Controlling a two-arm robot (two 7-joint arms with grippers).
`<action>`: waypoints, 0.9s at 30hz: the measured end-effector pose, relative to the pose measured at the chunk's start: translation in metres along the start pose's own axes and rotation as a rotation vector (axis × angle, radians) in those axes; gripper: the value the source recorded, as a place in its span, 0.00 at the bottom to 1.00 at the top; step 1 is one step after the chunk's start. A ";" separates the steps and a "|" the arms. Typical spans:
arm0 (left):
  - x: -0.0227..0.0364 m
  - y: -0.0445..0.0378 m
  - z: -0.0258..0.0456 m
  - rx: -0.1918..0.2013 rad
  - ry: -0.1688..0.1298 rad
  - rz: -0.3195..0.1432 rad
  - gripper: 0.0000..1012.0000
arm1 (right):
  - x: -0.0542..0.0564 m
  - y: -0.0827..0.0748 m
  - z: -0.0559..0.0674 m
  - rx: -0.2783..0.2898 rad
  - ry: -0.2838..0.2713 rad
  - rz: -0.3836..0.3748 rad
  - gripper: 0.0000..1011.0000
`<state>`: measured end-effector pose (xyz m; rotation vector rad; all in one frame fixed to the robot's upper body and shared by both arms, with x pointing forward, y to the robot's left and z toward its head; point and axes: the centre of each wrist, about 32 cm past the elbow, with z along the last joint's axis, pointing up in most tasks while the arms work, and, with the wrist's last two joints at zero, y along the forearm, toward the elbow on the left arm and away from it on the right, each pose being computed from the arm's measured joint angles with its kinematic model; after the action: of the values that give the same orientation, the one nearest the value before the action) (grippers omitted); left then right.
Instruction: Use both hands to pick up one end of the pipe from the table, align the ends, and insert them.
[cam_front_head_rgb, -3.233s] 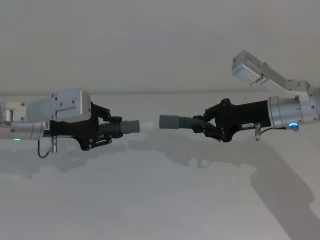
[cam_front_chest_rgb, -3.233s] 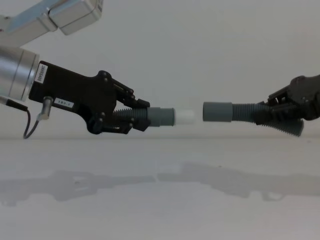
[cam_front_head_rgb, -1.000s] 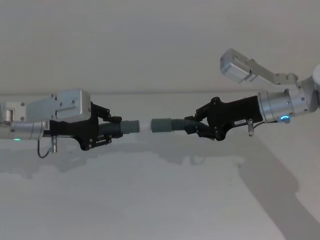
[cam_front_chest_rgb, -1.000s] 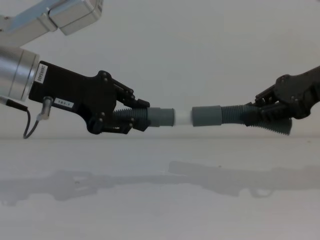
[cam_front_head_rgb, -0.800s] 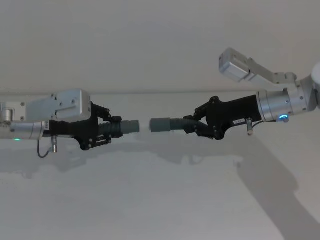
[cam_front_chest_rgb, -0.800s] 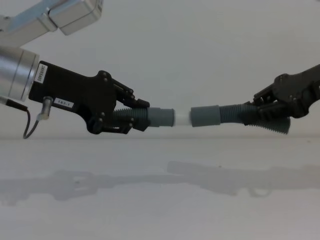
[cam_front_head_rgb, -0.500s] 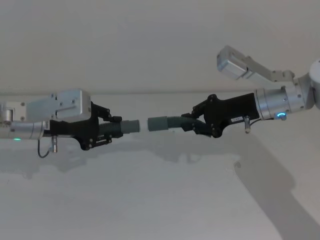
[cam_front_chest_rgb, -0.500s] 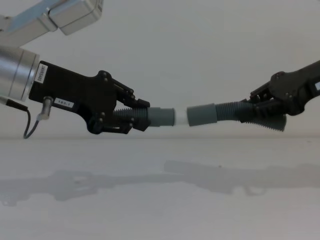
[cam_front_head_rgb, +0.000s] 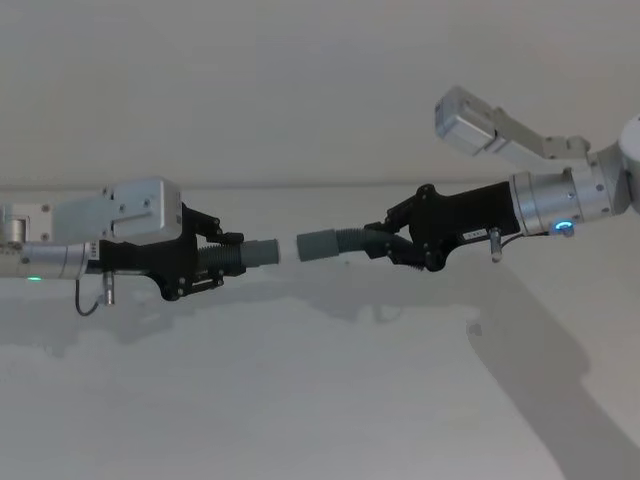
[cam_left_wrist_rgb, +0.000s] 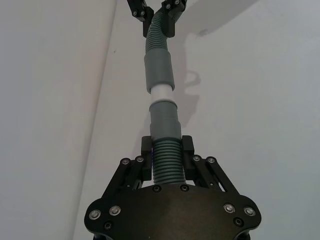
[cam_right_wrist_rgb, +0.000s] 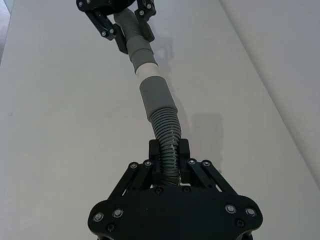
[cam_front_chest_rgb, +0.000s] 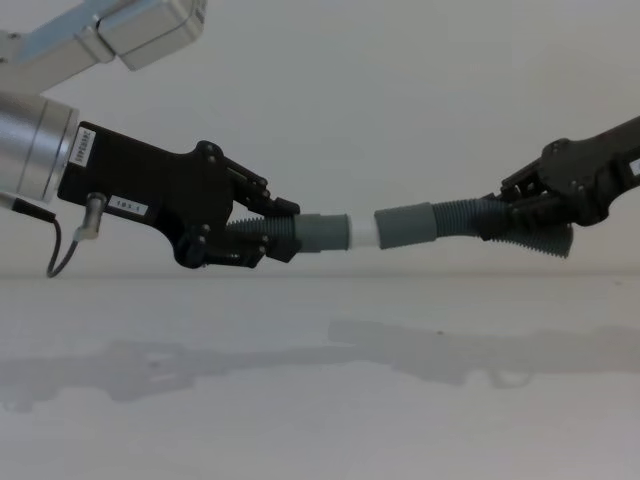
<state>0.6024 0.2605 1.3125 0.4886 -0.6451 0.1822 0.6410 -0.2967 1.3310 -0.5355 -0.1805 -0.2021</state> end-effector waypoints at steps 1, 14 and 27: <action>0.0000 0.0000 0.0000 0.000 0.000 0.000 0.31 | 0.000 0.000 0.000 0.000 0.000 0.000 0.19; 0.0000 0.0000 0.0000 0.000 0.000 0.000 0.31 | 0.001 -0.001 0.001 -0.002 0.006 0.016 0.19; 0.0000 0.0000 0.0000 0.000 0.000 0.000 0.31 | 0.002 0.003 0.004 0.000 0.006 0.047 0.19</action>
<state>0.6024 0.2605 1.3125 0.4889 -0.6452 0.1821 0.6427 -0.2927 1.3335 -0.5382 -0.1617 -0.1577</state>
